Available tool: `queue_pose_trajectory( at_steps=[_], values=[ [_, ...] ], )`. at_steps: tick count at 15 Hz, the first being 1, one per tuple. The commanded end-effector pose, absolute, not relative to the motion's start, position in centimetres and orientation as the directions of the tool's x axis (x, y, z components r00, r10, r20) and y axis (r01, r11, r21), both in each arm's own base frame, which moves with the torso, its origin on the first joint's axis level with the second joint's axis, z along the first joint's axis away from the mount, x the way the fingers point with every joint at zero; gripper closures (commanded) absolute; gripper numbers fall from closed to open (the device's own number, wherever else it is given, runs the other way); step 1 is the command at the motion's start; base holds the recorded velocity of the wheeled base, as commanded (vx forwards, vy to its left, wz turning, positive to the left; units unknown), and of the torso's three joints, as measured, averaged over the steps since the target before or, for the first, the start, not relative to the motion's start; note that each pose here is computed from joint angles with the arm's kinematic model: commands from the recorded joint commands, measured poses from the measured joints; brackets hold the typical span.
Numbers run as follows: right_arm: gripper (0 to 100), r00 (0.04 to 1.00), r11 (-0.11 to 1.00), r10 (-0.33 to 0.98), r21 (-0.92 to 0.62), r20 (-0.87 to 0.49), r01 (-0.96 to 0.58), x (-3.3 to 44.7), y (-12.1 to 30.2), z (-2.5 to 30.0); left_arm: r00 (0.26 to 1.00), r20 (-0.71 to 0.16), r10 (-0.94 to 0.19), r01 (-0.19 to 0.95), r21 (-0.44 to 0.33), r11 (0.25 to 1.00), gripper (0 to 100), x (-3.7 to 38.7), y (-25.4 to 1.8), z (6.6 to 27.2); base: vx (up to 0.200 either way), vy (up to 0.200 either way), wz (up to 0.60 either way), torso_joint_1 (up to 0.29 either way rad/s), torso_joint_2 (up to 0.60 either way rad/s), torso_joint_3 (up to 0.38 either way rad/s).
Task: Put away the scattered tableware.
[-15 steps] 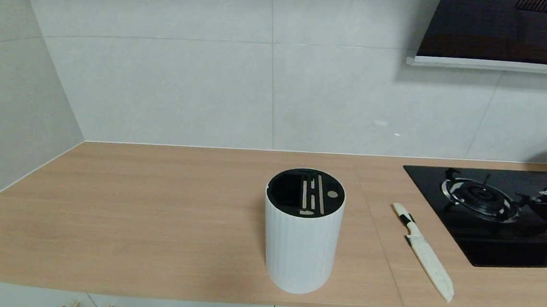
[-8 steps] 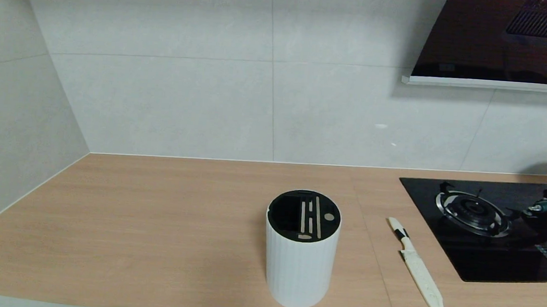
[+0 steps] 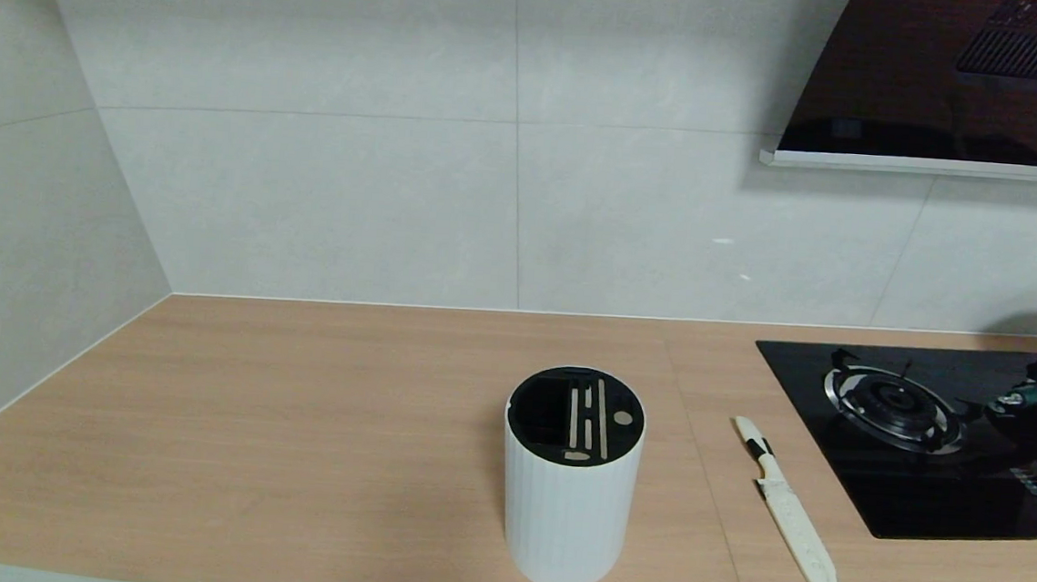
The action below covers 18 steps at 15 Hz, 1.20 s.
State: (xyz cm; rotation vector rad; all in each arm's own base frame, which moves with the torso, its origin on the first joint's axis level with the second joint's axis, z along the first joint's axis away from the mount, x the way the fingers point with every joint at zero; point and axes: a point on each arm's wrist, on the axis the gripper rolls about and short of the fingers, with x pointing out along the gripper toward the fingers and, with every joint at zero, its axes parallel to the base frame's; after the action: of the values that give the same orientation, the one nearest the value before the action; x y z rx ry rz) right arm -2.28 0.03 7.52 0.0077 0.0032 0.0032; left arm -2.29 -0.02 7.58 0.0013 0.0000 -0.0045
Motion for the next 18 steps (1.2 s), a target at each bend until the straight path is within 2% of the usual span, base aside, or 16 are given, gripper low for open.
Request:
queue_pose_trajectory(
  at_steps=[1,10,12,13,15,18],
  values=[
    [0,1.000,1.000,0.003,0.008,-0.005,-0.003,-2.3,0.0,7.5,1.000,0.000,-0.005,0.005,0.000,1.000,0,-2.3,0.0,7.6,0.000,0.000,0.00,0.000,0.00,0.000],
    [0,1.000,1.000,0.009,-0.008,0.000,-0.009,-2.3,0.0,7.6,1.000,0.000,-0.005,0.005,0.002,1.000,0,-2.3,0.0,7.6,0.000,0.000,0.00,0.000,0.00,0.000],
    [0,0.997,0.999,0.043,0.008,0.069,-0.044,-2.8,0.1,9.8,1.000,-0.002,-0.005,0.005,0.002,1.000,0,-2.3,0.0,7.6,0.000,0.000,0.00,0.000,0.00,0.000],
    [0,0.983,0.984,0.168,0.047,0.073,-0.171,-2.8,0.2,13.3,1.000,0.000,-0.005,0.005,0.002,1.000,0,-2.3,0.0,7.6,0.000,0.000,0.00,0.000,0.00,0.000],
    [0,0.968,0.967,0.249,0.063,-0.044,-0.246,-0.4,0.4,16.6,1.000,0.000,-0.005,0.005,0.002,1.000,0,-2.3,0.0,7.6,0.000,0.000,0.00,0.000,0.00,0.000],
    [0,0.932,0.967,0.255,0.091,-0.257,-0.240,4.7,0.8,18.2,1.000,-0.002,-0.005,0.005,0.002,1.000,0,-2.3,0.0,7.6,0.000,0.000,0.00,0.000,0.00,0.000]
  ],
)
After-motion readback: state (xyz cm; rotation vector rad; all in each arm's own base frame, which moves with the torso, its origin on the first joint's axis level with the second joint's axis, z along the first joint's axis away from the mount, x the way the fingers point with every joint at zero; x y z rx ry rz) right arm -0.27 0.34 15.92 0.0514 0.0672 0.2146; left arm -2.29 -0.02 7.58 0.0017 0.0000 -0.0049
